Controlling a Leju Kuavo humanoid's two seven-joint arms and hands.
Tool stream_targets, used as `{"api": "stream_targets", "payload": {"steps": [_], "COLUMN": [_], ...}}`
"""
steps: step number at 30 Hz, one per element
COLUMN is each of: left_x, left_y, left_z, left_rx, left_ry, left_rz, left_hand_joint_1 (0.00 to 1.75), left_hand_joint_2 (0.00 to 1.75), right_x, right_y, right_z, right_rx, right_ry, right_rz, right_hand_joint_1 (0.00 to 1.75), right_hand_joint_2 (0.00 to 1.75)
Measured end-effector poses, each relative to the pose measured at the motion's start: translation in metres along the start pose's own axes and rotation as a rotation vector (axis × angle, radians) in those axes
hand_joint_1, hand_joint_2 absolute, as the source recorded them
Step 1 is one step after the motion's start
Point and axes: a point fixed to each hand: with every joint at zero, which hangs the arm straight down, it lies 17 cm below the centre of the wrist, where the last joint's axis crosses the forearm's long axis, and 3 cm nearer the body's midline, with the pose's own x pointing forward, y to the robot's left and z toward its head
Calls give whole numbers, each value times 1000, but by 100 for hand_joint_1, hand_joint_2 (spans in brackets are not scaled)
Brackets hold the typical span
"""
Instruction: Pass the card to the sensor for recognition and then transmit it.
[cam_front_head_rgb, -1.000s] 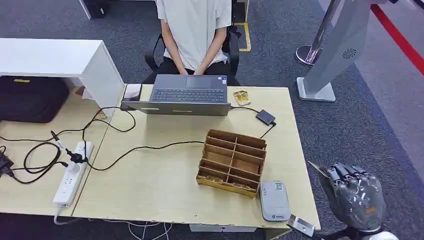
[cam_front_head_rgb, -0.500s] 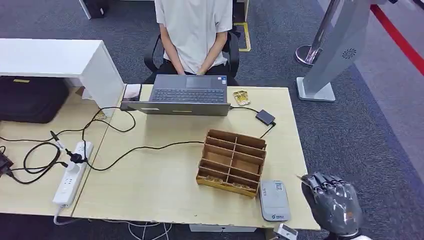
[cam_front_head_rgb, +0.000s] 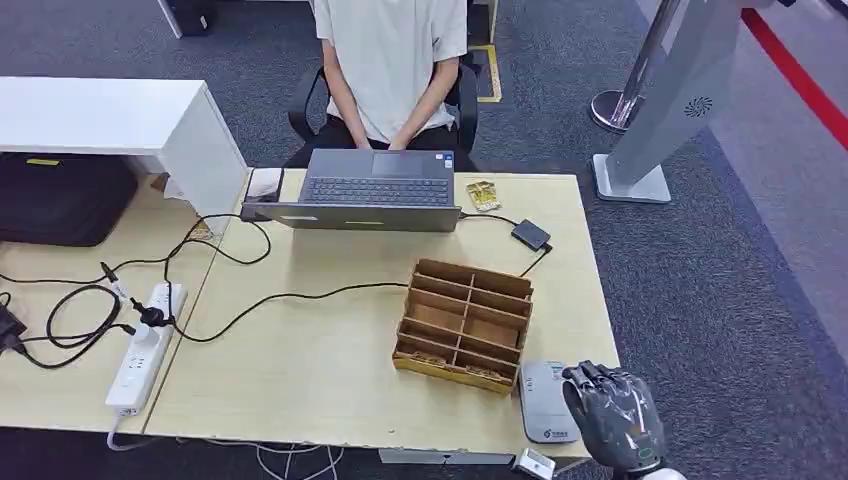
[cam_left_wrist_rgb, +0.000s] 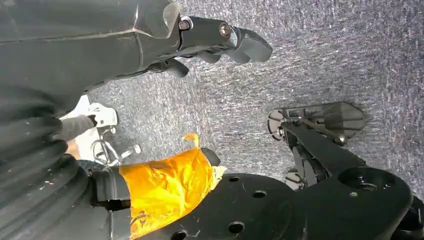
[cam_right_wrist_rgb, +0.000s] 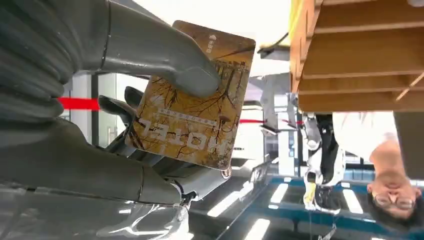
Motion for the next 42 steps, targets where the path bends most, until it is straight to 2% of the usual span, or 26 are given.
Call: {"api": "stream_targets", "payload": {"steps": [17, 25, 36, 42], "left_x": [-1, -2, -3, -4], "left_y": [1, 1, 3, 4], "left_z": [0, 0, 0, 0], "left_rx": [3, 4, 3, 1], "left_ry": [2, 5, 10, 13], "left_rz": [-4, -3, -10, -21], "left_hand_joint_1": [0, 0, 0, 0], "left_hand_joint_2": [175, 175, 175, 175], "right_x": [23, 27, 13, -12], "right_y": [37, 37, -20, -74], "right_z": [17, 12, -28, -64], "right_rx": [115, 123, -25, -139], "right_ry": [33, 33, -12, -20], "right_rz": [-100, -118, -96, -76], "right_hand_joint_1": [175, 175, 175, 175], "right_hand_joint_2": [175, 175, 175, 175]}}
